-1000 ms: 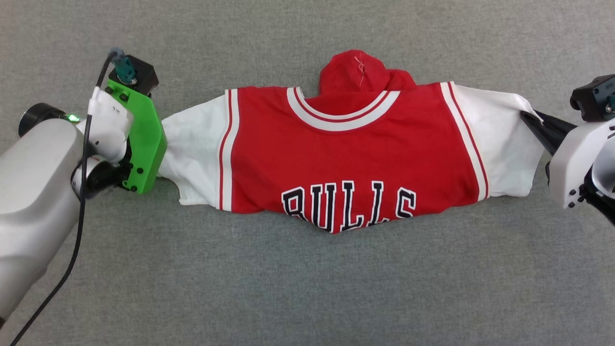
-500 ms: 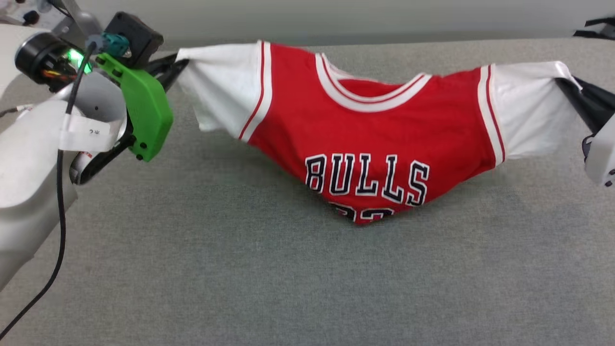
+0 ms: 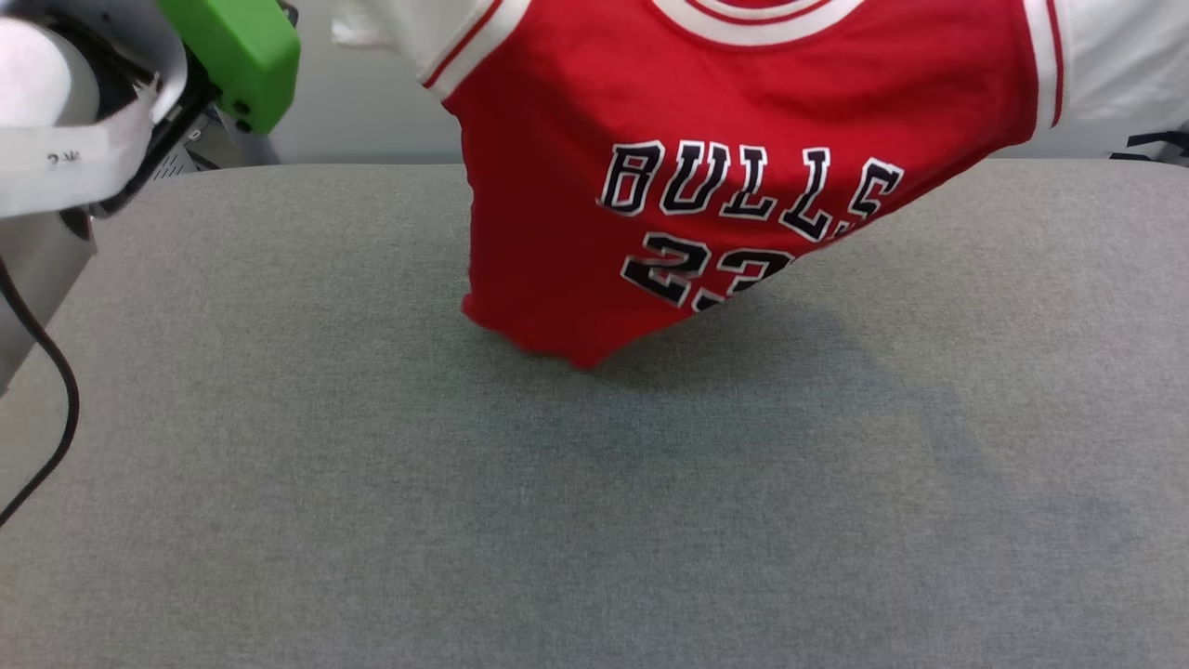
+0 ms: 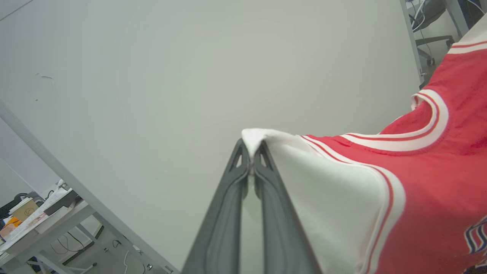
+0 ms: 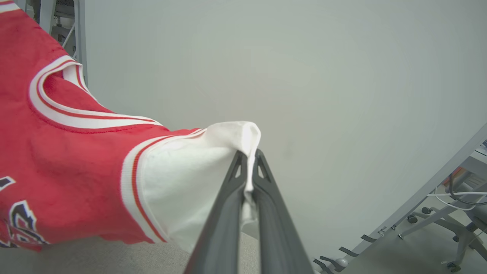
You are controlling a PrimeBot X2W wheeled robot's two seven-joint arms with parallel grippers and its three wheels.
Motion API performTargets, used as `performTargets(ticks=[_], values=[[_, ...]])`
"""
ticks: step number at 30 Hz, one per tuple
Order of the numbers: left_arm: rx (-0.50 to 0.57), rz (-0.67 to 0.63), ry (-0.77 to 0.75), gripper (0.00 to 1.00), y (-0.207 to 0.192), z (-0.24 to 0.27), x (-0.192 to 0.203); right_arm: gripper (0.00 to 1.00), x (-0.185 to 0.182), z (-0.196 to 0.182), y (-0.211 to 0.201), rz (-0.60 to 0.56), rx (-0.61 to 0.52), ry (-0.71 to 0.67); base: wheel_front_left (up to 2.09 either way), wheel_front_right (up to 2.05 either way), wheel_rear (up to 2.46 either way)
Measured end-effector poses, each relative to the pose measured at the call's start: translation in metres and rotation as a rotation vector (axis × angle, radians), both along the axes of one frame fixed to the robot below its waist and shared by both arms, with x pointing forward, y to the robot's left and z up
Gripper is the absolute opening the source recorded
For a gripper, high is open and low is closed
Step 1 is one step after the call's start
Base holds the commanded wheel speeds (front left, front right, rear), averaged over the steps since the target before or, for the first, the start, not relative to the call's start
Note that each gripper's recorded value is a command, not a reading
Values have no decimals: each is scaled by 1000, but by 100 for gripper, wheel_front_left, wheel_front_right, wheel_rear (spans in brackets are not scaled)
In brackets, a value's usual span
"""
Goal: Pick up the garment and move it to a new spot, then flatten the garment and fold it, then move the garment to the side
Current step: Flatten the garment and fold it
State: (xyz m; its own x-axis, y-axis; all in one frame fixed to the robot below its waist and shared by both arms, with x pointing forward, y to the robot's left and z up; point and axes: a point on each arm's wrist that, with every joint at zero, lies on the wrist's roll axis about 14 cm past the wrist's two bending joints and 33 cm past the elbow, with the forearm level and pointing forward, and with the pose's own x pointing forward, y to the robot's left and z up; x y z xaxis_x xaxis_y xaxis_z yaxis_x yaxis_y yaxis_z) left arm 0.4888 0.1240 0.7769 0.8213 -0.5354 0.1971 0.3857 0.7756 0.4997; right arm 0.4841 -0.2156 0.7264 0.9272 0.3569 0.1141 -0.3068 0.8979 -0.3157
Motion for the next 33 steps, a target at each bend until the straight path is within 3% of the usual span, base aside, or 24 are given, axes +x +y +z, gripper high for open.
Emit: performTargets(ticks=[10, 23, 33], values=[[-51, -20, -103, 0, -11, 44, 11, 0, 14, 57, 2, -13, 13, -119, 0, 0, 0], [-115, 8, -144, 0, -17, 51, 89, 0, 94, 45, 3, -66, -16, -67, 0, 0, 0], [-193, 34, -175, 0, -18, 31, 162, 0, 162, 43, -12, -132, 25, -142, 0, 0, 0]])
